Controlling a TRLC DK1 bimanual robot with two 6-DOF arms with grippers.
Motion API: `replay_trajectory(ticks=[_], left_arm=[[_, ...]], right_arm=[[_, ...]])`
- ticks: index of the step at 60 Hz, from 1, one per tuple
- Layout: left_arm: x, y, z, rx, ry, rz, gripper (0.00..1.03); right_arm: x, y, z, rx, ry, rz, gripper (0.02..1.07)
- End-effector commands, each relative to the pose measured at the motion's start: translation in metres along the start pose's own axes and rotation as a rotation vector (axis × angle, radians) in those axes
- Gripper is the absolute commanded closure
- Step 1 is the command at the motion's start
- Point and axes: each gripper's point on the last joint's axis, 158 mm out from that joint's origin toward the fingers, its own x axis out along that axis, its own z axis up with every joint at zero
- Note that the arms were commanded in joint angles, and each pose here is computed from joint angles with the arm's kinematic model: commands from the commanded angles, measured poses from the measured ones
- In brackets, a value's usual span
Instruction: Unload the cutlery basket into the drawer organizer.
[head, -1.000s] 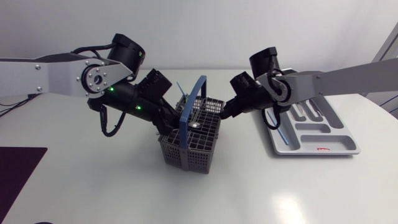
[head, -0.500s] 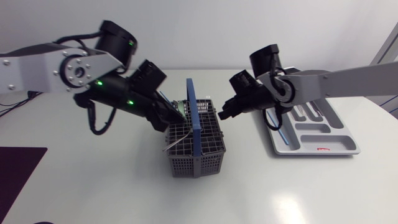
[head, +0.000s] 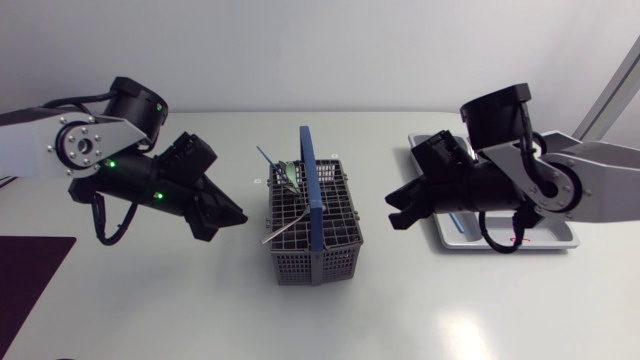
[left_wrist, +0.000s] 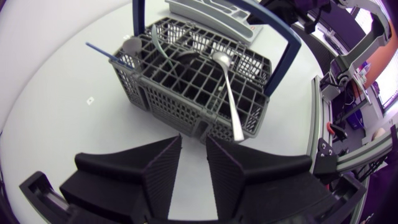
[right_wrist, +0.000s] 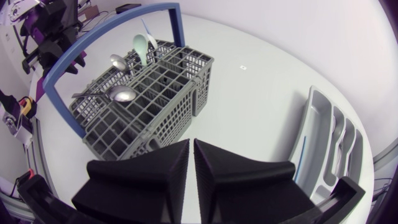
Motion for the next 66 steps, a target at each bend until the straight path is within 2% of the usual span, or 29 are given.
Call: replay_trajectory(ticks=[1, 9, 16, 44, 58, 66], left_arm=[[0.017, -0.011, -0.027, 0.014, 0.064, -0.059, 0.72], [0.040, -0.036, -0.046, 0.039, 0.135, -0.140, 0.73], [0.053, -0.044, -0.048, 0.051, 0.154, -0.167, 0.73], [0.078, -0.064, -0.030, 0.069, 0.128, -0.191, 0.72], [0.092, -0.084, -0.003, 0.098, 0.096, -0.212, 0.72], [0.085, -0.089, 0.004, 0.114, 0.073, -0.208, 0.72]], right_arm=[[-0.005, 0.015, -0.013, -0.010, 0.019, 0.025, 0.93], [-0.009, 0.025, -0.022, -0.008, 0.023, 0.040, 0.93], [-0.013, 0.026, -0.025, -0.007, 0.017, 0.039, 0.93], [-0.025, 0.031, -0.041, -0.008, 0.018, 0.041, 0.93], [-0.034, 0.032, -0.045, -0.010, 0.015, 0.044, 0.93], [-0.041, 0.032, -0.047, -0.013, 0.016, 0.045, 0.93]])
